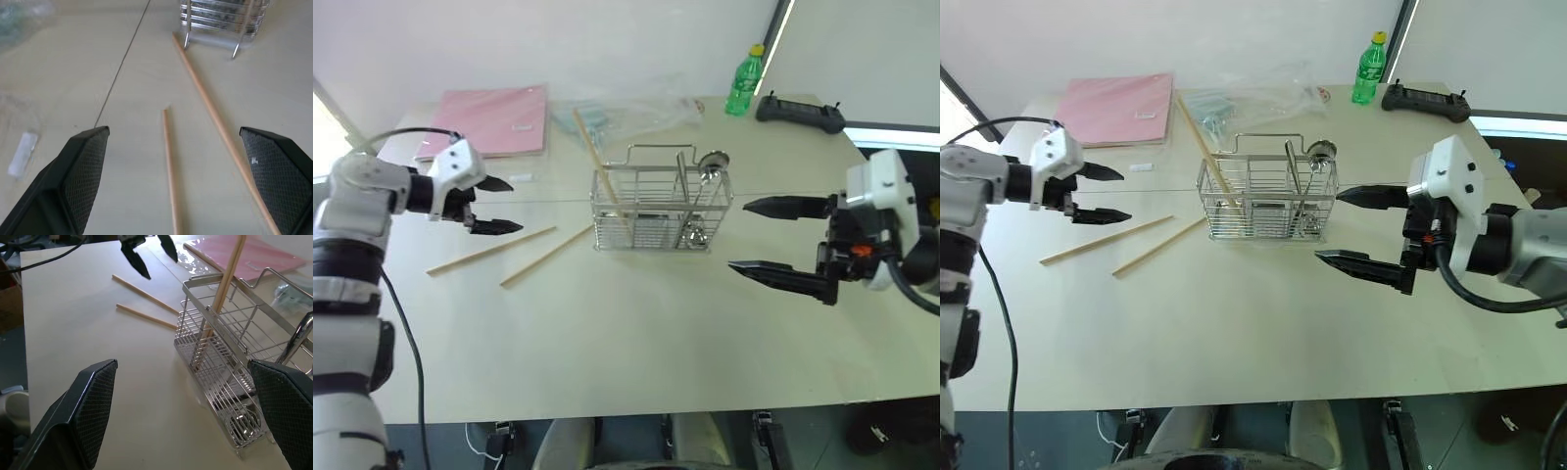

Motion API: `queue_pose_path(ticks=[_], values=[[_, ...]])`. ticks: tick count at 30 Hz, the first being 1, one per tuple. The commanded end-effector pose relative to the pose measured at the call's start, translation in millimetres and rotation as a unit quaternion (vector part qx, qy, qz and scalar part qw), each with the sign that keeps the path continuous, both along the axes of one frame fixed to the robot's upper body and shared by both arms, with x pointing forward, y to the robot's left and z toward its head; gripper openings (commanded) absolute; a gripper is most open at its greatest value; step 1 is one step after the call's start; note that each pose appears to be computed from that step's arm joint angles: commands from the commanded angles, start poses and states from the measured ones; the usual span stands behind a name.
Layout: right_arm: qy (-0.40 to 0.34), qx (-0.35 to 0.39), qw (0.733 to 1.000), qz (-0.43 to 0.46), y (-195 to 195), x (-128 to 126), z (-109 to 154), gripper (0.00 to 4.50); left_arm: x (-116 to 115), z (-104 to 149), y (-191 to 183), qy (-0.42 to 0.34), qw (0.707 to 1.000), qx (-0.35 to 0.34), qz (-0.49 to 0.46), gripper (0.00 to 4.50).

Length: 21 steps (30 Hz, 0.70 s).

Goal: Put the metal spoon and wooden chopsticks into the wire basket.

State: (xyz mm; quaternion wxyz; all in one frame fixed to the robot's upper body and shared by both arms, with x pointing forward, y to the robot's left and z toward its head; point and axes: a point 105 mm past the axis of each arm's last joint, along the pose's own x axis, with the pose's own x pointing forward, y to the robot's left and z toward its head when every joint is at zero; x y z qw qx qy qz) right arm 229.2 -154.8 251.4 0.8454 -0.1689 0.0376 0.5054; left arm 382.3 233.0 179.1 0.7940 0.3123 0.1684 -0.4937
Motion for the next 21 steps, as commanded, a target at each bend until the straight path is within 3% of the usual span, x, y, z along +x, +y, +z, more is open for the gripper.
queue_pose_path(ticks=[1, 8, 21], values=[[-0.032, 0.012, 0.999, -0.004, 7, -6, 7, 4.37, 13, -7, -6, -0.002, 0.999, 0.038, 0.003, 4.5], [-0.035, 0.025, 0.998, -0.044, 6, -12, 6, 4.37, 29, -30, -25, -0.001, 0.995, 0.097, 0.011, 4.5], [-0.024, 0.047, 0.995, -0.083, 8, -23, 1, 4.37, 44, -34, -34, -0.024, 0.989, 0.135, 0.049, 4.5]])
